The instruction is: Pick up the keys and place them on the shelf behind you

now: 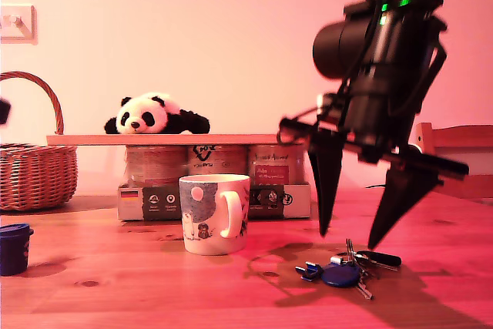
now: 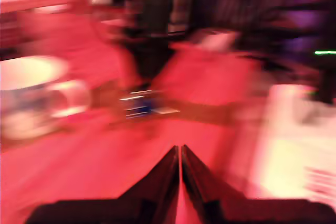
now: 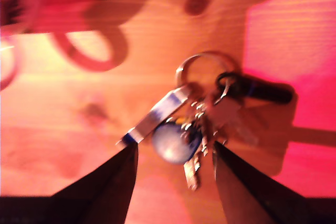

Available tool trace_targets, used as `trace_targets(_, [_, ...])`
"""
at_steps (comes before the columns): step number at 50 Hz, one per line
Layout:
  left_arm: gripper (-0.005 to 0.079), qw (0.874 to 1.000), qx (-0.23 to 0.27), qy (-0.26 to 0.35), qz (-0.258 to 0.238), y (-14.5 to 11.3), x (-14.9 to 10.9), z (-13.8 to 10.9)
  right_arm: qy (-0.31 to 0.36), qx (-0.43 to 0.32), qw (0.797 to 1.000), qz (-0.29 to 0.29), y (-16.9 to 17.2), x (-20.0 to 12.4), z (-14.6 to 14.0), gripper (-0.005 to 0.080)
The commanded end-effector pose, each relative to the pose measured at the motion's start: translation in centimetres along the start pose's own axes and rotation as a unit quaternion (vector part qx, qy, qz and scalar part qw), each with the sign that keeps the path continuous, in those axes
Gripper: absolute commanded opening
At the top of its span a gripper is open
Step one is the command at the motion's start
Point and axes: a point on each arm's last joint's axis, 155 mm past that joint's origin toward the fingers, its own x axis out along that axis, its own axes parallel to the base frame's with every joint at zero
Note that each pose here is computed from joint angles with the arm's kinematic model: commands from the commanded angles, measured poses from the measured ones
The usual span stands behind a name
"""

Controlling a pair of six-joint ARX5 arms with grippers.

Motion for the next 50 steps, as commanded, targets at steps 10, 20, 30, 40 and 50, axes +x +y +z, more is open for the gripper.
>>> trace_targets(10, [-0.0020,1.000,-0.003,0.009,0.028,1.0,0.0,-0.3,-0.009,0.001,1.000,-0.009,-0.2,0.2,0.5,0.0403])
trace_targets(20, [-0.0020,1.000,-0.001,0.011,0.020,0.6,0.0,-0.4,-0.020,-0.002,1.000,-0.001,0.2,0.5,1.1,0.0344])
trace_targets(30, [-0.0020,1.000,0.000,0.011,0.017,0.4,0.1,-0.4,-0.012,0.000,1.000,-0.006,-0.1,0.8,0.8,0.0342])
trace_targets(40, [-0.0020,1.000,0.000,0.011,0.017,0.4,0.1,-0.4,0.002,-0.001,1.000,-0.014,-0.5,1.7,0.5,0.0339])
trace_targets(50, [-0.0020,1.000,0.000,0.011,0.017,0.4,0.1,-0.4,0.003,-0.006,1.000,-0.014,-0.5,1.7,0.5,0.0233])
